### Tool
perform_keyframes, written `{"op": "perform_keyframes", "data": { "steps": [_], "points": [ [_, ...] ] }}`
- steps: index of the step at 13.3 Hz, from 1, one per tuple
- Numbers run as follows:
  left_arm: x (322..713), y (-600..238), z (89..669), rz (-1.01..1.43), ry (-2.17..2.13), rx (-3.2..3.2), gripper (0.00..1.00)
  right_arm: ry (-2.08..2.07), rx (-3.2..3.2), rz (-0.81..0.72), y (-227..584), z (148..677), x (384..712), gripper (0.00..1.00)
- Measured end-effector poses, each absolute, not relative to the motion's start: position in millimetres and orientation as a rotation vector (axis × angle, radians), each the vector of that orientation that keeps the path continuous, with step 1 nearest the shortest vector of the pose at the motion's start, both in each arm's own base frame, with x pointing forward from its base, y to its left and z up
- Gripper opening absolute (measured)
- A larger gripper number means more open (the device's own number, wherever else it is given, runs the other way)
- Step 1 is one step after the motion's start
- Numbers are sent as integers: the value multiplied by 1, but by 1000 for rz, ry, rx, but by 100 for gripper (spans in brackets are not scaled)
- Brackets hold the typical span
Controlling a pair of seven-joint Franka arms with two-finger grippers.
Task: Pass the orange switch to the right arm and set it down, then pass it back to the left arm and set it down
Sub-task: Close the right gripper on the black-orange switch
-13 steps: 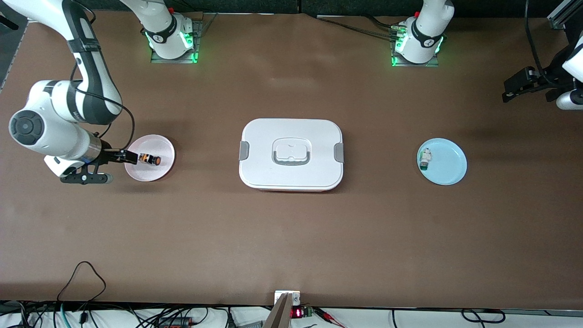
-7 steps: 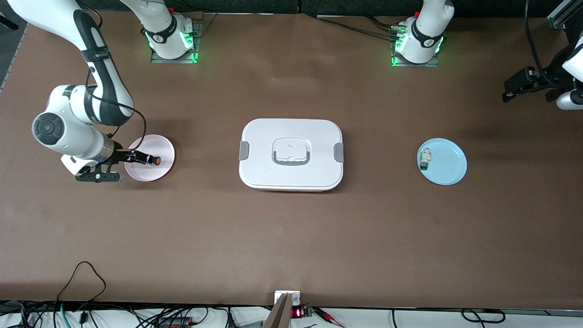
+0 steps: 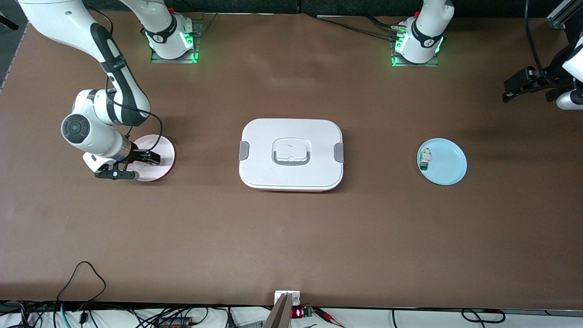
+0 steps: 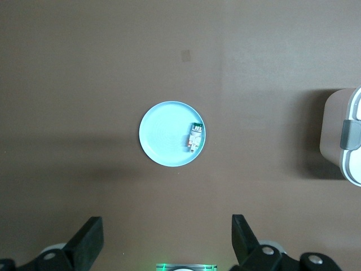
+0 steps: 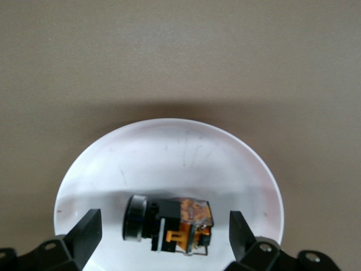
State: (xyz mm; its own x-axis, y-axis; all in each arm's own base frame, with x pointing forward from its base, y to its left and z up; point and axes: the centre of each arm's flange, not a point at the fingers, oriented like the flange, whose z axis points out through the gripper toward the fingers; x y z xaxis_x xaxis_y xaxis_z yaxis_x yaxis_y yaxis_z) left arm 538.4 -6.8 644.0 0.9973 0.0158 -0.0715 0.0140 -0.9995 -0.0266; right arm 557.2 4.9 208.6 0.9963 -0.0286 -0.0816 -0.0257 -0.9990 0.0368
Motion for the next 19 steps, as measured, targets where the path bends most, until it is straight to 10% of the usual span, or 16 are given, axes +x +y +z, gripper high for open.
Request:
{"op": "perform_keyframes", "data": {
  "steps": [19],
  "points": [
    [538, -12, 644, 112, -8, -3113, 100, -102, 3098, -204, -10, 178, 541, 100]
  ]
}}
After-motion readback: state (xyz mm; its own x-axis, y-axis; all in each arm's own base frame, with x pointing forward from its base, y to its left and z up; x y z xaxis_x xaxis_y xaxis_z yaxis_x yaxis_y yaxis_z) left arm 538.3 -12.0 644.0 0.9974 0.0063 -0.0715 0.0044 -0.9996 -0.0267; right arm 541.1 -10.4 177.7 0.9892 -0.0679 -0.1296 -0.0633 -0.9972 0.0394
